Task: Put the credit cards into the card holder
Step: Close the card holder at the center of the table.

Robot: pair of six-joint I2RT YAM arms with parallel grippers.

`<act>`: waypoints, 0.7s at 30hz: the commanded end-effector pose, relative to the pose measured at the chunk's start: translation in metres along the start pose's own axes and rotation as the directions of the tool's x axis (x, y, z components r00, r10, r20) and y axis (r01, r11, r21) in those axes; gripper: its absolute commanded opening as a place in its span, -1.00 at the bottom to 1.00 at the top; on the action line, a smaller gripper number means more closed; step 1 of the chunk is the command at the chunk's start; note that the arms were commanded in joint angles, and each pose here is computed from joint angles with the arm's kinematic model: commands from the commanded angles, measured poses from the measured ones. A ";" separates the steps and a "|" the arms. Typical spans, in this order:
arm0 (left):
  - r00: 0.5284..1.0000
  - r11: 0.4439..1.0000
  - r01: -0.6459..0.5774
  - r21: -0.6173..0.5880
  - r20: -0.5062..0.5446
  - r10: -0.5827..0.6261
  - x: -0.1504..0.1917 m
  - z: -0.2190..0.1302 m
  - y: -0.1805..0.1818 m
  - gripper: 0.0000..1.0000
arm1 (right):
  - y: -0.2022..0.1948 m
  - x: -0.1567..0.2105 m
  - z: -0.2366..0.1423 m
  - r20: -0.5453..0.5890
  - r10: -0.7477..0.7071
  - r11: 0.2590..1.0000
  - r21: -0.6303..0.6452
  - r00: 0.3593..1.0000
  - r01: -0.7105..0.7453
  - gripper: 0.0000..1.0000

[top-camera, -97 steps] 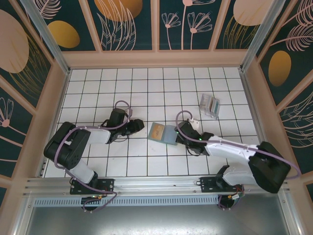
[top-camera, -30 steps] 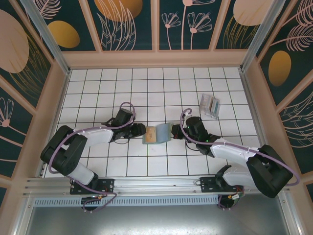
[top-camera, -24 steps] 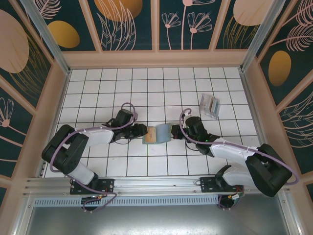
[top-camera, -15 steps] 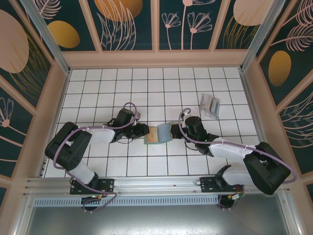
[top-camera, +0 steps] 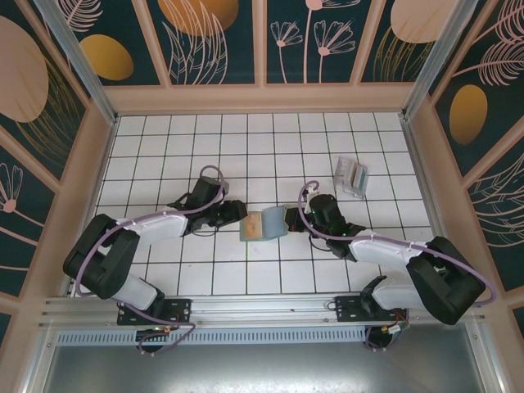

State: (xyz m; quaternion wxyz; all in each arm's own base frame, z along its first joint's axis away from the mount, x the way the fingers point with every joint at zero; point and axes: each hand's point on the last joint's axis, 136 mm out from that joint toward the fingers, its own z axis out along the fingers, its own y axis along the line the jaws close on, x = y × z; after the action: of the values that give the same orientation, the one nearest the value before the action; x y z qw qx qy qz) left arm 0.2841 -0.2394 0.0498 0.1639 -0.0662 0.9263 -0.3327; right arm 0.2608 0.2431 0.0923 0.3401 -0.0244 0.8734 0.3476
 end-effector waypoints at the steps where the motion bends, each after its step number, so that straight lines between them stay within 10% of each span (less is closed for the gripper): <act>1: 0.997 1.000 0.030 -0.003 -0.064 -0.030 0.012 0.009 0.006 0.03 | 0.015 -0.019 -0.002 0.050 -0.025 0.999 -0.039 0.998 0.027 -1.00; 12: 0.989 0.995 0.044 -0.089 -0.138 -0.056 0.017 0.025 0.019 0.04 | 0.014 -0.019 -0.001 0.047 -0.025 0.999 -0.036 0.999 0.027 -1.00; 21: 0.992 0.992 0.016 0.124 -0.126 0.000 0.007 0.024 -0.030 -0.02 | 0.014 -0.016 0.001 0.044 -0.013 0.999 -0.051 0.999 0.015 -1.00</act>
State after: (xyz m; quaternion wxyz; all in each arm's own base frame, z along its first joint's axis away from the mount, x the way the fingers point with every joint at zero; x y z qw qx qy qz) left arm 0.2832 -0.2590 0.0304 0.0960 -0.0615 0.9317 -0.3448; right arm 0.2632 0.2452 0.0971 0.3441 -0.0248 0.8706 0.3509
